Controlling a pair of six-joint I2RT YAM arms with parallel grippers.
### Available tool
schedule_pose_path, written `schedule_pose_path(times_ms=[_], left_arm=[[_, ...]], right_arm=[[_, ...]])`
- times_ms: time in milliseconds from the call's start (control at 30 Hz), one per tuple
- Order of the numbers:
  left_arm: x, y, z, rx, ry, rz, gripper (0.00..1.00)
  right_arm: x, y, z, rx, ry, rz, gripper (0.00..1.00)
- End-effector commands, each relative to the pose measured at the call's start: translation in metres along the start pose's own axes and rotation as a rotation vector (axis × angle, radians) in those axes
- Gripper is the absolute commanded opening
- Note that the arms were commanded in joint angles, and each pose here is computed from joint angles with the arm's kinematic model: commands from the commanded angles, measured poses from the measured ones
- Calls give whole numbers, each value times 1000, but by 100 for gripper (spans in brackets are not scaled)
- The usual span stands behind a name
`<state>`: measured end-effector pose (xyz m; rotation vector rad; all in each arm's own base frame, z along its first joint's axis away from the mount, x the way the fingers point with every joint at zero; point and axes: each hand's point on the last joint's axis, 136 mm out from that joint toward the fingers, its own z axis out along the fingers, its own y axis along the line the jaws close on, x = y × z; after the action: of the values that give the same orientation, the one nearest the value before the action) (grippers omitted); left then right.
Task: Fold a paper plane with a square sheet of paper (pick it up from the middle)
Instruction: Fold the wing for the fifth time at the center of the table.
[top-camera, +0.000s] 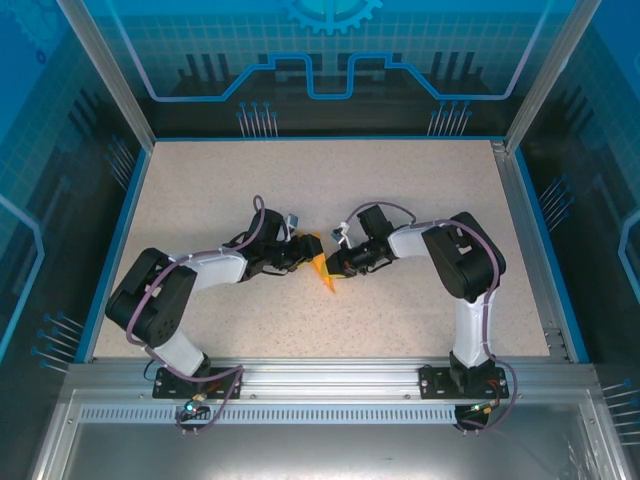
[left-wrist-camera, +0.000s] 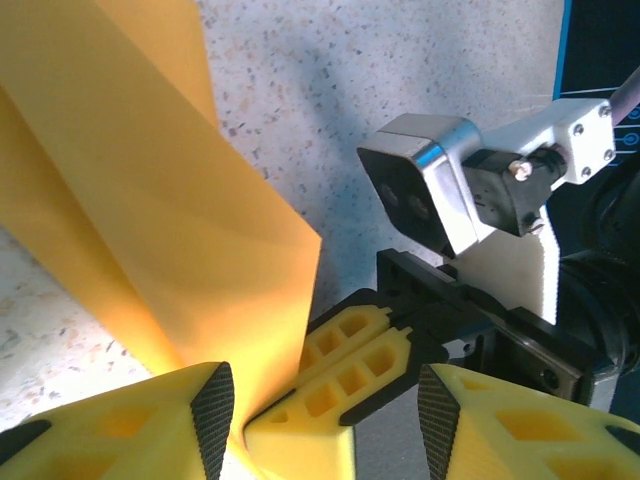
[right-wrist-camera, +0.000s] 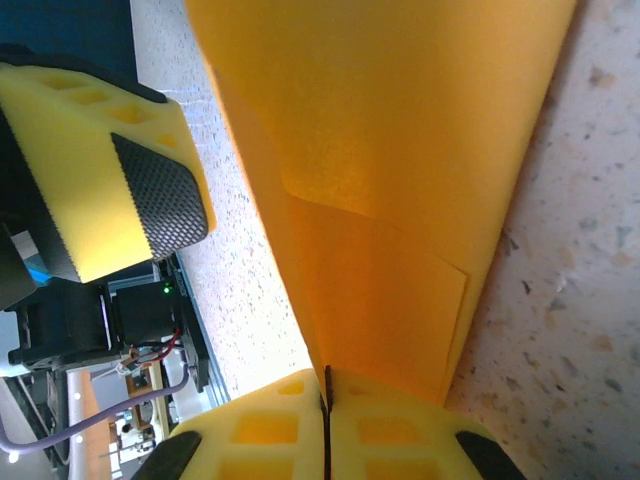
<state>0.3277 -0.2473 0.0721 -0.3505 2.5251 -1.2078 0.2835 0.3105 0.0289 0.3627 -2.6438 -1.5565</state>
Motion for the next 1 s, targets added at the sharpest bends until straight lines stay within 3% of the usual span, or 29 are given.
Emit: schedule_pose_path(times_ms=[0, 967], left_arm=[[-4, -5, -6, 12, -32, 39, 55], [-7, -20, 7, 110, -23, 80, 56]], right_arm=[[0, 2, 0, -43, 37, 23, 7], [4, -17, 6, -52, 125, 160, 9]])
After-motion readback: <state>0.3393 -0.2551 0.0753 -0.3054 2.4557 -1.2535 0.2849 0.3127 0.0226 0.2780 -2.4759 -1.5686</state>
